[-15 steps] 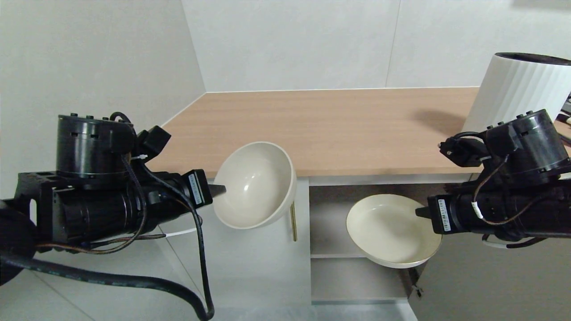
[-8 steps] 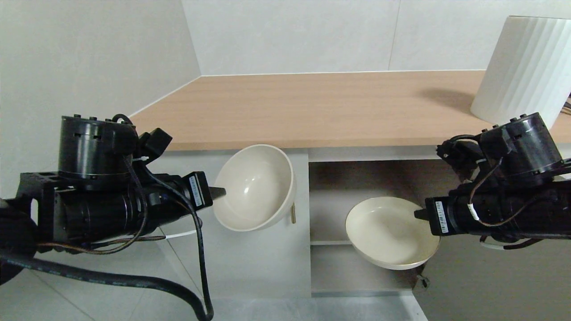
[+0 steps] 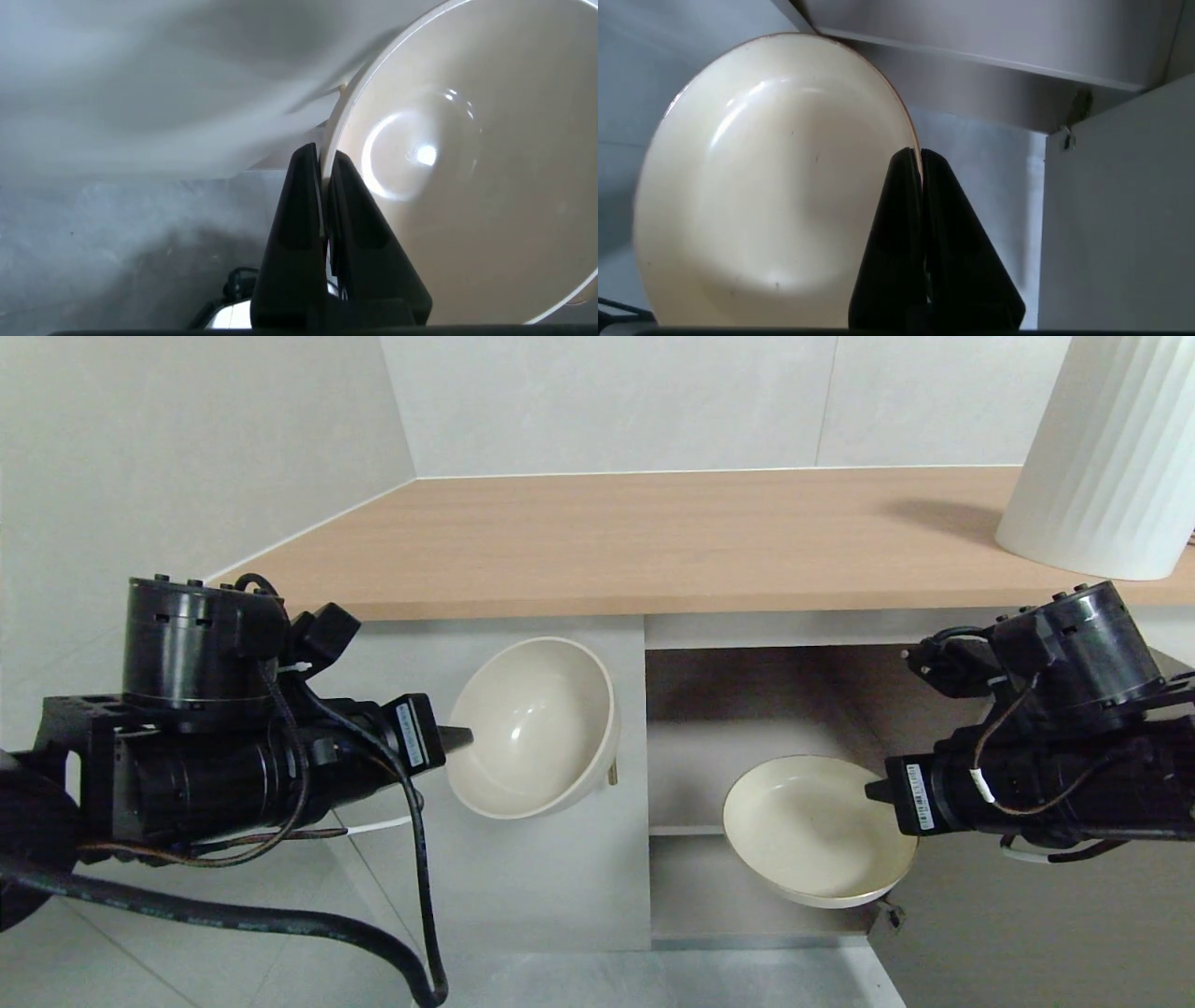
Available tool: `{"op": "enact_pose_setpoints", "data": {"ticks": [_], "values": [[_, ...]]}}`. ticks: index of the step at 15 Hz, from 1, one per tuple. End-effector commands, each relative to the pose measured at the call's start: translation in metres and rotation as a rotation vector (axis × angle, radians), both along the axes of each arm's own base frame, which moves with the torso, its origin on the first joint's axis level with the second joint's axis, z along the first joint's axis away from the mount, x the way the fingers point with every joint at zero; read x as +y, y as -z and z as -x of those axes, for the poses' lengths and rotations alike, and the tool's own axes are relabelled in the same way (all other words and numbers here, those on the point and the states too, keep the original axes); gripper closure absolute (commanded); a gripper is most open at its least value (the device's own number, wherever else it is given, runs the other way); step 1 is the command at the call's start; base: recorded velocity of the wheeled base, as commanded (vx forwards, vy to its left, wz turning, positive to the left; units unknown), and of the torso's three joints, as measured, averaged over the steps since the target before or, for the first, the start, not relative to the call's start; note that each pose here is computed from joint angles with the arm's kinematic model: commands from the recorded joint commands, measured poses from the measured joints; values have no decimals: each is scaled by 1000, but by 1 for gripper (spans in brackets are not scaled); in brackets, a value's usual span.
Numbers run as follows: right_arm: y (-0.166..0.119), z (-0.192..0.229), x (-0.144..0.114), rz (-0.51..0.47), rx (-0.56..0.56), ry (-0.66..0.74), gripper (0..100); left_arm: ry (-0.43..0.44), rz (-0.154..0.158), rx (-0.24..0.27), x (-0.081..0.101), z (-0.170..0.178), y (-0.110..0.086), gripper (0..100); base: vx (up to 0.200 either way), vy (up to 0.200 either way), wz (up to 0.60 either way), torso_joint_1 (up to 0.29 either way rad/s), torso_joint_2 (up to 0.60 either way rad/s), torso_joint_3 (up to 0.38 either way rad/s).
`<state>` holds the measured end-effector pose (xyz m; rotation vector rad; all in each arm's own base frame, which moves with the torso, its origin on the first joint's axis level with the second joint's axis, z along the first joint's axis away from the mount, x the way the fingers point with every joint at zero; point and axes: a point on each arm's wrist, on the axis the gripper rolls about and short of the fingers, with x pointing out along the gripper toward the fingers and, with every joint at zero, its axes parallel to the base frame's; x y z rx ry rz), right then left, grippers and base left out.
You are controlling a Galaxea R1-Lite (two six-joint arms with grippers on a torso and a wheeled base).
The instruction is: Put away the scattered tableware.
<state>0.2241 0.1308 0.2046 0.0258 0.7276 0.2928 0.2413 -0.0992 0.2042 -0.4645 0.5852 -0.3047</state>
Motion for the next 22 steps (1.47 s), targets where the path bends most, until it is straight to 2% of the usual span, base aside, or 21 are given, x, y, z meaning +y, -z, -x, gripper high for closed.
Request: {"op": "enact_pose_setpoints", "data": {"ticks": [1, 3, 8, 9, 10, 13, 17, 20, 22], "values": [[5, -3, 1, 10, 17, 3, 100, 1, -2, 1, 0, 0, 0, 100, 0, 0, 0, 0, 0, 0], [19, -15, 4, 30, 49, 16, 100, 5, -8, 1, 0, 0, 1, 100, 0, 0, 0, 0, 0, 0], [78, -60, 13, 77, 139, 63, 100, 4, -11, 5, 0, 0, 2, 100, 0, 0, 0, 0, 0, 0], [81, -62, 14, 80, 141, 64, 100, 4, -11, 6, 0, 0, 2, 100, 0, 0, 0, 0, 0, 0], [103, -73, 20, 91, 164, 66, 100, 5, -12, 5, 0, 0, 2, 100, 0, 0, 0, 0, 0, 0], [131, -88, 25, 97, 181, 79, 100, 5, -15, 11, 0, -1, 3, 100, 0, 0, 0, 0, 0, 0], [170, -130, 16, -29, 53, 216, 100, 5, -15, 13, -1, -1, 4, 100, 0, 0, 0, 0, 0, 0], [187, -149, 7, -29, -30, 297, 100, 5, -15, 13, -1, -2, 4, 100, 0, 0, 0, 0, 0, 0], [189, -153, 5, -30, -35, 309, 100, 5, -16, 14, -1, -1, 4, 100, 0, 0, 0, 0, 0, 0]]}}
